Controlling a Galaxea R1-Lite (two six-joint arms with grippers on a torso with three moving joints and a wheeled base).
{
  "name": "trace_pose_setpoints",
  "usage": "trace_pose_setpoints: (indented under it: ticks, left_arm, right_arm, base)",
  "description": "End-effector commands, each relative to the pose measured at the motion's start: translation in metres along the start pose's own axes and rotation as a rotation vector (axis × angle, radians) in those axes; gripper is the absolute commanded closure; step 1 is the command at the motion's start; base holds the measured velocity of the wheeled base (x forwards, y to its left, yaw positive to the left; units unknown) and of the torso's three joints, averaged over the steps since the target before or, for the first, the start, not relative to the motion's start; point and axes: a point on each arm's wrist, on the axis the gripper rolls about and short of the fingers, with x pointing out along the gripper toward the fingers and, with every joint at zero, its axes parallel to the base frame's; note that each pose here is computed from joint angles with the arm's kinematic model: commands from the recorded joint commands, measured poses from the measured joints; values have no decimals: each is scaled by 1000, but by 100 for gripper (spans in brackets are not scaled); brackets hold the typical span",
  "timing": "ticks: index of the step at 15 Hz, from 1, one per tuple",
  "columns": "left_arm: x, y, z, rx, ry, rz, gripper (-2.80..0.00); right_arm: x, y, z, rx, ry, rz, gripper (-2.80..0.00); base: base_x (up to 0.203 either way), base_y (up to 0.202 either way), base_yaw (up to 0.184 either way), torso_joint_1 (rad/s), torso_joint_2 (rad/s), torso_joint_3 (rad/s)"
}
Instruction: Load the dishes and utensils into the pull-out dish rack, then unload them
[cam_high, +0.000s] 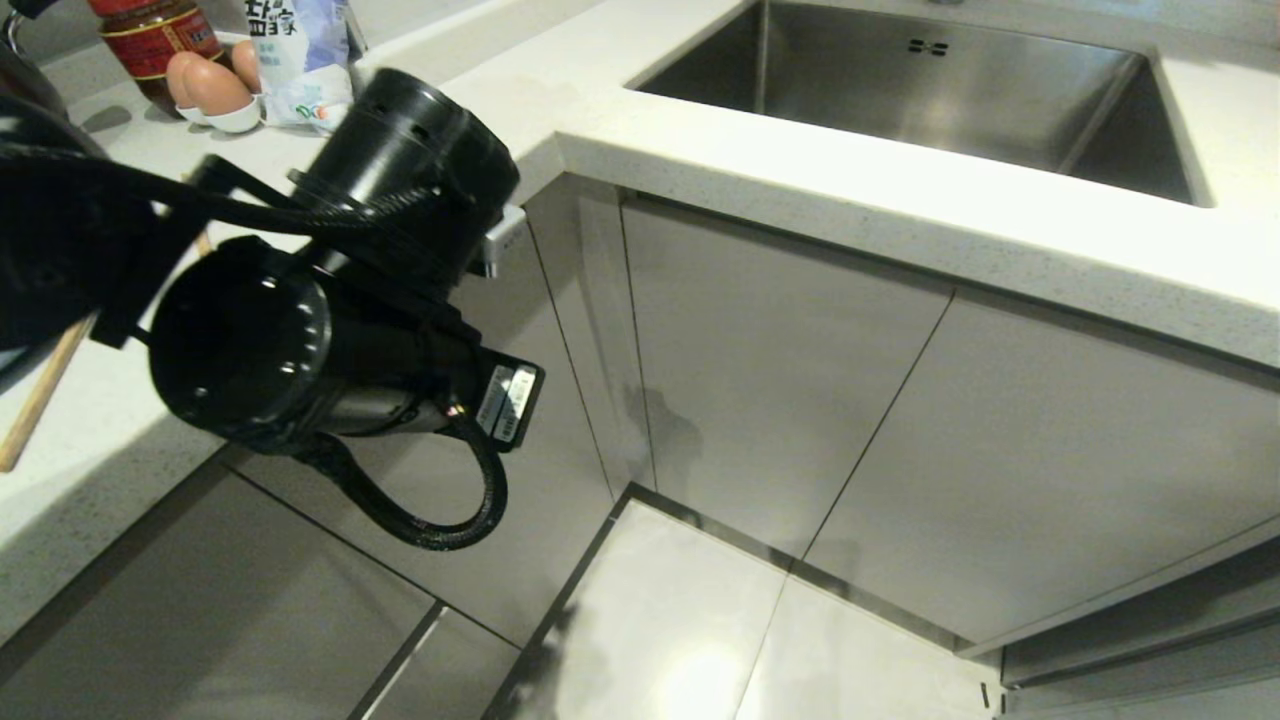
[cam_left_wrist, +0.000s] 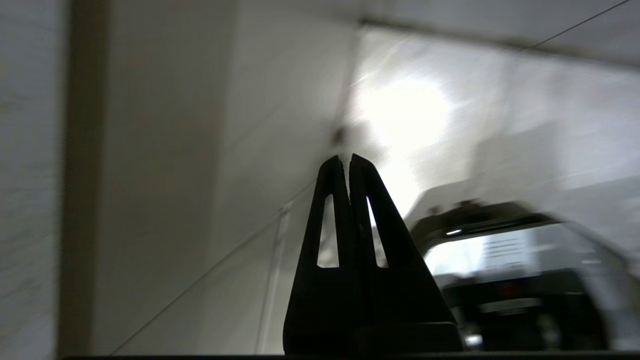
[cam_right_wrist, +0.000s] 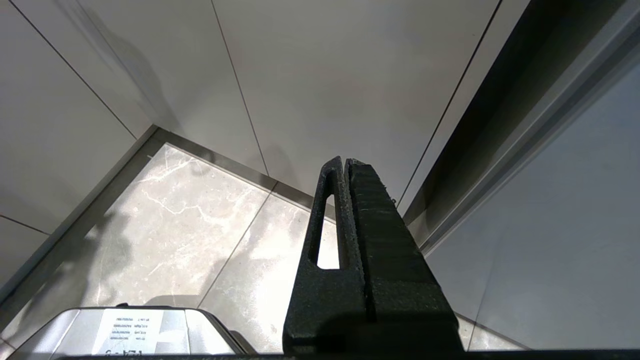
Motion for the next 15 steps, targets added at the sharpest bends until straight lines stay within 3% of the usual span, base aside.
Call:
trace_pose_setpoints:
  ticks: [1, 5, 7, 9, 11, 13, 15]
  left_arm:
    - [-39, 26, 2, -75, -105, -82, 0]
    - [-125, 105, -15, -202, -414, -277, 0]
    - [-152, 141, -33, -244, -549, -202, 0]
    - [-190, 162, -61, -274, -702, -105, 0]
    - [-233, 163, -93, -269, -842, -3, 0]
    - [-271, 147, -128, -237, -960, 64, 0]
    - [-291, 127, -161, -204, -1021, 127, 0]
  right_arm:
    - [0, 0, 0, 0, 0, 0, 0]
    - [0, 0, 0, 0, 0, 0, 0]
    - [0, 0, 0, 0, 0, 0, 0]
    - [0, 0, 0, 0, 0, 0, 0]
    - [0, 0, 0, 0, 0, 0, 0]
    - [0, 0, 0, 0, 0, 0, 0]
    - [0, 0, 0, 0, 0, 0, 0]
  base:
    - [0, 0, 0, 0, 0, 0]
    - [0, 0, 0, 0, 0, 0]
    - [0, 0, 0, 0, 0, 0]
    - [0, 0, 0, 0, 0, 0]
    - [0, 0, 0, 0, 0, 0]
    - [0, 0, 0, 0, 0, 0]
    - [0, 0, 0, 0, 0, 0]
